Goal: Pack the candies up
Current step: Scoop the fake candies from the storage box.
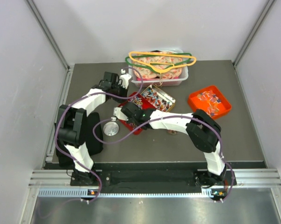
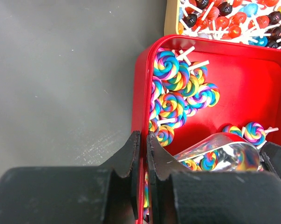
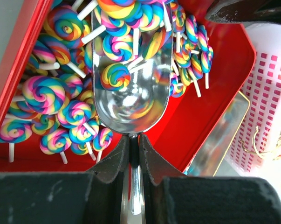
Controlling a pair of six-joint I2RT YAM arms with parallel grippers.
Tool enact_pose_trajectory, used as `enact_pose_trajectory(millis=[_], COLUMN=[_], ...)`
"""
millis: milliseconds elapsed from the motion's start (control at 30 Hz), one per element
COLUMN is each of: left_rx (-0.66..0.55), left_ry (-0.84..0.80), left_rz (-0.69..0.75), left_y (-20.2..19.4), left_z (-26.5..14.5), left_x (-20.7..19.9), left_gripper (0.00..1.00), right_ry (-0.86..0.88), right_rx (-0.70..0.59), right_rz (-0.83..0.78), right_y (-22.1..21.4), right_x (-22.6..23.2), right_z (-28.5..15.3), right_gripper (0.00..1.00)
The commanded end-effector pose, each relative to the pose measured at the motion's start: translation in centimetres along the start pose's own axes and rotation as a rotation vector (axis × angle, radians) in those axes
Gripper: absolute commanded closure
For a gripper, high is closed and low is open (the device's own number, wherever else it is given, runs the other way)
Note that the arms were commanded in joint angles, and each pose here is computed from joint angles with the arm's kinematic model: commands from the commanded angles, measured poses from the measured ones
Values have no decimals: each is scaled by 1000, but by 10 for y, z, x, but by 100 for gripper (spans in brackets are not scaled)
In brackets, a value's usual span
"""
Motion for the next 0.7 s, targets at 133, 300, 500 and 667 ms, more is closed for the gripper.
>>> enact_pose_trajectory(millis=[133, 300, 500, 667], left_rx=[-131, -124, -128, -129], left_ry=[14, 18, 15, 12], left_rz=[30, 33, 35, 26], left_y=[42, 39, 40, 41], left_z=[-20, -20, -21, -21], left_x=[0, 1, 0, 0], left_gripper=[100, 100, 100, 100], right_ry=[-40, -38, -23, -30], right_rx=[-79, -81, -73, -82], right_rz=[26, 30, 67, 82], right_y=[7, -1, -11, -14], right_x=[-26, -25, -26, -25], right_z=[-16, -16, -14, -8], right_gripper=[100, 100, 100, 100])
Point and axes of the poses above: each gripper's point midway between its finger pads, its own z axis out along the fingers, its own x axis along the line the jaws close on, y = z × x, the point moved 2 cm from there along -z, back along the fingers, and after that the axes turned 12 degrees about z, right-handed, at the moved point
